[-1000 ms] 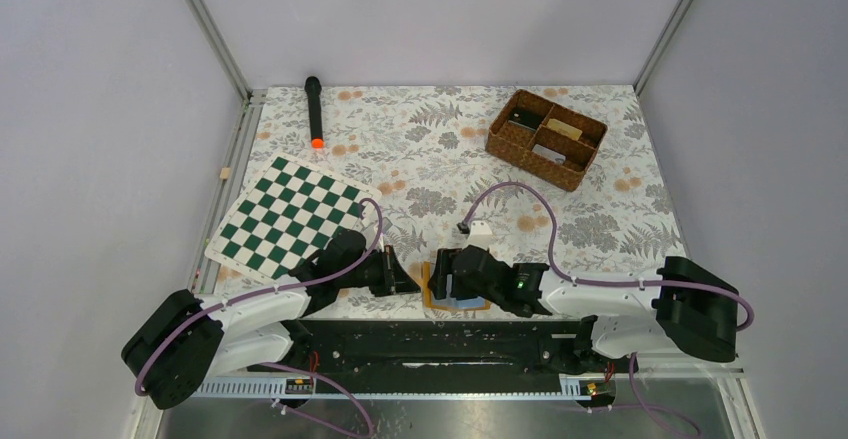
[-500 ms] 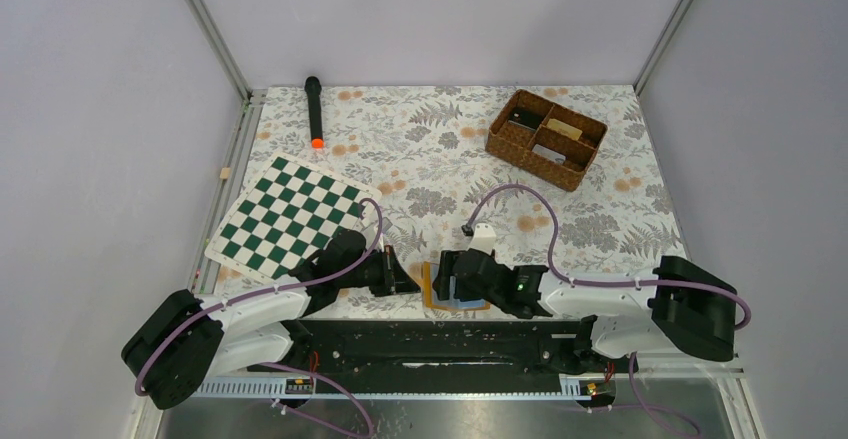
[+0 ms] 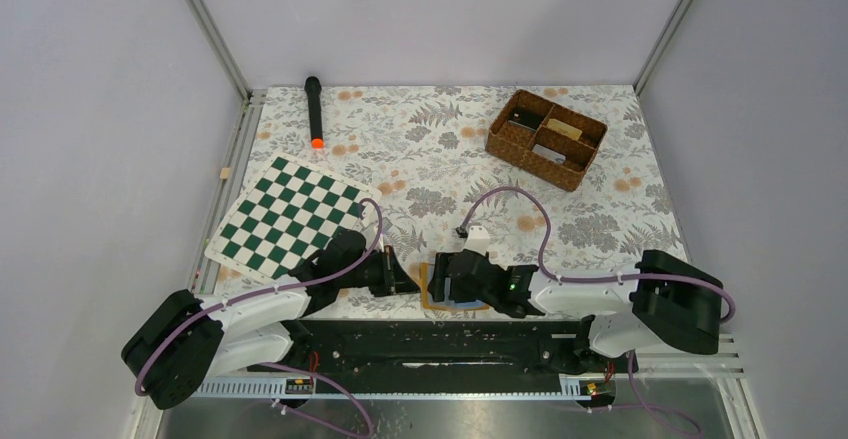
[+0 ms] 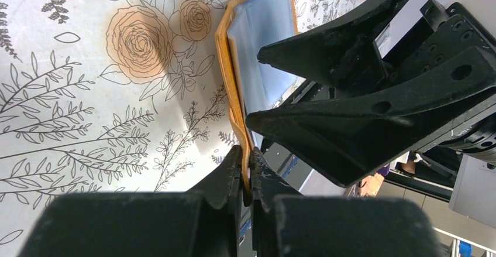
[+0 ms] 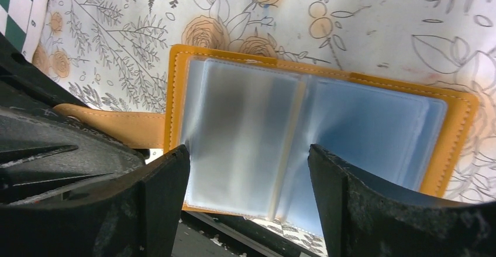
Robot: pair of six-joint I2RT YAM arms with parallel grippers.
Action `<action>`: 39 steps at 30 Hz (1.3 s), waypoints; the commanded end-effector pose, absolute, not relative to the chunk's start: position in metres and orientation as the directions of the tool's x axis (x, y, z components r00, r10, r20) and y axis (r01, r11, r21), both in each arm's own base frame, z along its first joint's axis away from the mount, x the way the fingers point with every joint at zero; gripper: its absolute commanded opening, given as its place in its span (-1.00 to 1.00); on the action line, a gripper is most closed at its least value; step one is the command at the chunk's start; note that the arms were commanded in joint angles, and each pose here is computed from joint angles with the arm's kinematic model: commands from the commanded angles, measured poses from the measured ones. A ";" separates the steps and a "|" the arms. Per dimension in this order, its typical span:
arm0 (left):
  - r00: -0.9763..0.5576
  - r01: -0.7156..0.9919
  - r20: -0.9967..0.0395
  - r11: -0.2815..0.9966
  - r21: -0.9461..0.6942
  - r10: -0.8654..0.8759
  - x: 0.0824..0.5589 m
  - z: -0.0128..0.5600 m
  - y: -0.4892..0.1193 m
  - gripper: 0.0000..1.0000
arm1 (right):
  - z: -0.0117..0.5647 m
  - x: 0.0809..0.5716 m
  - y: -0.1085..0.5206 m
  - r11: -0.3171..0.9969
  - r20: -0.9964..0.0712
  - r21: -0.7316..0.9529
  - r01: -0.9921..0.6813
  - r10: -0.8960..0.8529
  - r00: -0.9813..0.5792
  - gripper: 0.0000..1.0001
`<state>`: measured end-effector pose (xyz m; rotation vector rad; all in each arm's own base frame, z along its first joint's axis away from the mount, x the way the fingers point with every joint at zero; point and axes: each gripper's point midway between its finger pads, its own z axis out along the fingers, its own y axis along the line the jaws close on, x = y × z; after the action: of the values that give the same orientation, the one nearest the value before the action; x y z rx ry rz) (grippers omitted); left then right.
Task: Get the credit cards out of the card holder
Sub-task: Remove the credit card from the card holder.
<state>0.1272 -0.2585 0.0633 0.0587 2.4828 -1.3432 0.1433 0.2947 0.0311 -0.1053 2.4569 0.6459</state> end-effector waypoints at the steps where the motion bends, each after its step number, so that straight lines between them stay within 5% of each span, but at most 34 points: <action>1: -0.934 0.223 -0.336 0.534 -0.816 -0.123 0.132 0.075 -0.263 -1.00 | 0.032 0.141 0.310 0.854 -0.528 0.479 -0.203 0.095 -0.844 0.61; 11: -0.936 0.218 -0.330 0.530 -0.820 -0.125 0.132 0.073 -0.263 -1.00 | 0.023 0.139 0.304 0.869 -0.520 0.456 -0.192 0.086 -0.850 0.52; 21: -0.935 0.215 -0.329 0.534 -0.818 -0.128 0.132 0.071 -0.262 -1.00 | 0.029 0.144 0.282 0.892 -0.568 0.413 -0.183 0.096 -0.818 0.06; 39: -0.934 0.214 -0.333 0.543 -0.812 -0.130 0.131 0.071 -0.260 -1.00 | 0.038 0.148 0.249 0.928 -0.616 0.340 -0.153 0.097 -0.782 0.13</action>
<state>0.1272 -0.2580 0.0622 0.0553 2.4865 -1.3347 0.1433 0.2820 0.0444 -0.0503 2.4223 0.6692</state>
